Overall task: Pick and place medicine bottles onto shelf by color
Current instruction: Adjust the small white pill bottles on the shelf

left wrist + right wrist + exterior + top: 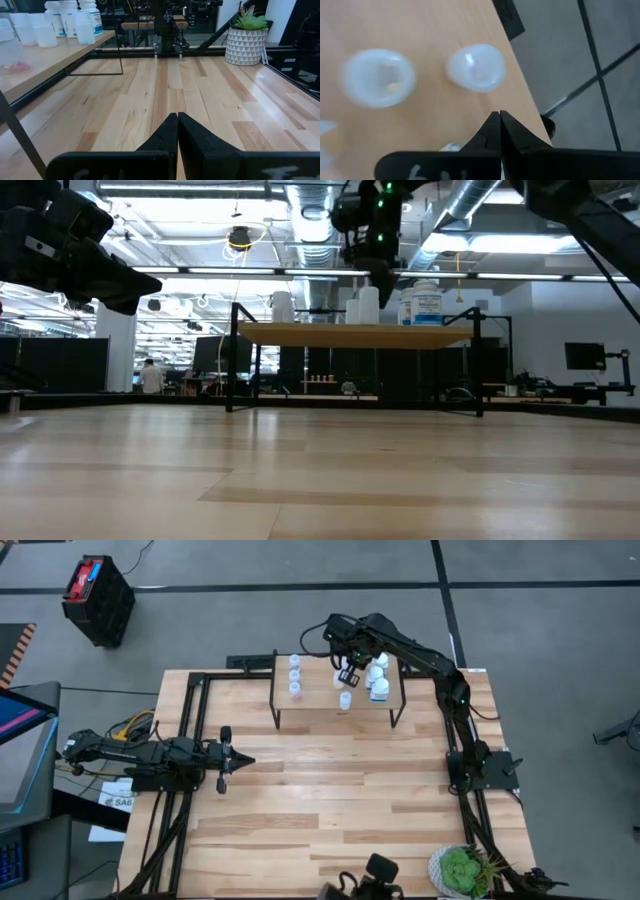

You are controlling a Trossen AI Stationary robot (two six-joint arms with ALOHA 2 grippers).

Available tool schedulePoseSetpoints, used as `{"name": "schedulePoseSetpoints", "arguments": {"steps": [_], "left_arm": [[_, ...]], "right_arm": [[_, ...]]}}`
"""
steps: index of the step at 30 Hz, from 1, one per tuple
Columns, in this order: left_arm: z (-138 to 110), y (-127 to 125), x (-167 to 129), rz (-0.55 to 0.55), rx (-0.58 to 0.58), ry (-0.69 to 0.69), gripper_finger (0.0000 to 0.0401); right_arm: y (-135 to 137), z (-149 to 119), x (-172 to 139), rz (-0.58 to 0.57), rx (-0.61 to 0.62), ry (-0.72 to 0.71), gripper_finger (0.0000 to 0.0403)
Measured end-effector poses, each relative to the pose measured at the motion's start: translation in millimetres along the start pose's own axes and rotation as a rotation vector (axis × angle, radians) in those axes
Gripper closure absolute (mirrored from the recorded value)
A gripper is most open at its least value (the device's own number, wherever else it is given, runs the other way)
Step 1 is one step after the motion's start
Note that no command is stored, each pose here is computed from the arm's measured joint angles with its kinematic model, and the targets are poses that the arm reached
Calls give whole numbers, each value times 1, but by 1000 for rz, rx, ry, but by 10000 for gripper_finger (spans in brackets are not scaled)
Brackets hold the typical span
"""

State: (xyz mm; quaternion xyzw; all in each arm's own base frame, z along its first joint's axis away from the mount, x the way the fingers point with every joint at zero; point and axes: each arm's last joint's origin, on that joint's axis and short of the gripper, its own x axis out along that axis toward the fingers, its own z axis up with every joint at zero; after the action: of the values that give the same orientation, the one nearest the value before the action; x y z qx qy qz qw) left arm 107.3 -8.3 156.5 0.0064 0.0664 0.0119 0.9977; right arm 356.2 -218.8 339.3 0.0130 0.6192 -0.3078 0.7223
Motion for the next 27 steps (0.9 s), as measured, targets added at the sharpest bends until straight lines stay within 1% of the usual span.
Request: {"name": "schedulePoseSetpoints", "arguments": {"steps": [2,5,8,12,17,21,24,27], "left_arm": [[0,0,0,0,0,0,401],[0,0,0,0,-5,0,401],[0,0,0,0,-6,0,401],[0,0,0,0,0,0,401],[0,0,0,0,0,0,401],[0,0,0,0,0,0,401],[0,0,0,0,0,0,401],[0,0,0,0,0,0,401]], "right_arm": [[-5,0,7,-17,12,22,393],[-10,3,8,-46,39,-12,392],[-14,3,13,-48,51,1,392],[-13,4,15,-24,38,-4,392],[-8,11,14,3,29,-68,392],[-6,12,13,19,21,-72,392],[-4,12,13,59,22,-83,392],[-2,13,12,56,18,-91,392]]}}
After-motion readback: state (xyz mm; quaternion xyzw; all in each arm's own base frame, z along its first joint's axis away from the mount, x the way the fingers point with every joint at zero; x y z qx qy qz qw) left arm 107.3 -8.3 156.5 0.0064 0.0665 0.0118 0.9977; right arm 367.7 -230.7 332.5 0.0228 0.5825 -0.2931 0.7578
